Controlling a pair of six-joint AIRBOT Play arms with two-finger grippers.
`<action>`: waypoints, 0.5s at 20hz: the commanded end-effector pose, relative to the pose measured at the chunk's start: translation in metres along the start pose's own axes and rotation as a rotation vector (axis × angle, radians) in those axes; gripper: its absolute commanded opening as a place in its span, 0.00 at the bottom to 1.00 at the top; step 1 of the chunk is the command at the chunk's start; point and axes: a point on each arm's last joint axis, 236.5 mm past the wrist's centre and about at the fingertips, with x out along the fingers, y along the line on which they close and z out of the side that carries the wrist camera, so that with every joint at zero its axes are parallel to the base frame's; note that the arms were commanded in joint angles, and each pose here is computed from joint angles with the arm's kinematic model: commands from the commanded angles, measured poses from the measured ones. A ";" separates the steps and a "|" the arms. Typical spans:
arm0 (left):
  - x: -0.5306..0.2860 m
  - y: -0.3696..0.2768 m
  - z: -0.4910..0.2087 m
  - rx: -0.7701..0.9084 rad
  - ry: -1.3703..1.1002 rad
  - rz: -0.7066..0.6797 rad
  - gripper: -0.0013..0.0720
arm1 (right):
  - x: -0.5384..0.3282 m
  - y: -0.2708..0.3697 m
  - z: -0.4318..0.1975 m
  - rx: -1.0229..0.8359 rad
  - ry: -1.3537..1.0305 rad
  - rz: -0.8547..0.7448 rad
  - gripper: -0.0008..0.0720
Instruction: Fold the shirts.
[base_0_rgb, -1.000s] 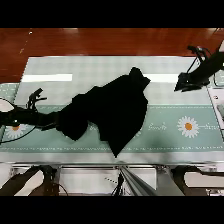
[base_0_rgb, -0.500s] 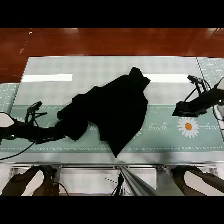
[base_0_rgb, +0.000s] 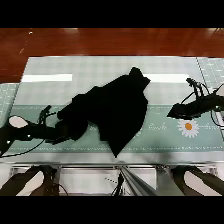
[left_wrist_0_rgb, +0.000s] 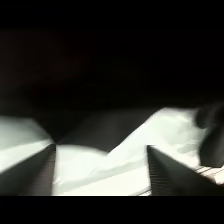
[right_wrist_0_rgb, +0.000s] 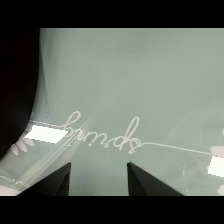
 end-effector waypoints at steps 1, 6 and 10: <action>0.022 0.008 0.024 -0.057 -0.069 0.038 0.54 | 0.000 0.007 -0.003 0.005 0.010 0.030 0.60; 0.024 0.014 0.033 -0.112 -0.104 0.053 0.05 | 0.000 0.020 0.000 0.018 -0.003 0.084 0.59; 0.025 0.012 0.026 -0.065 -0.071 0.048 0.05 | 0.012 0.034 0.004 0.081 -0.035 0.169 0.60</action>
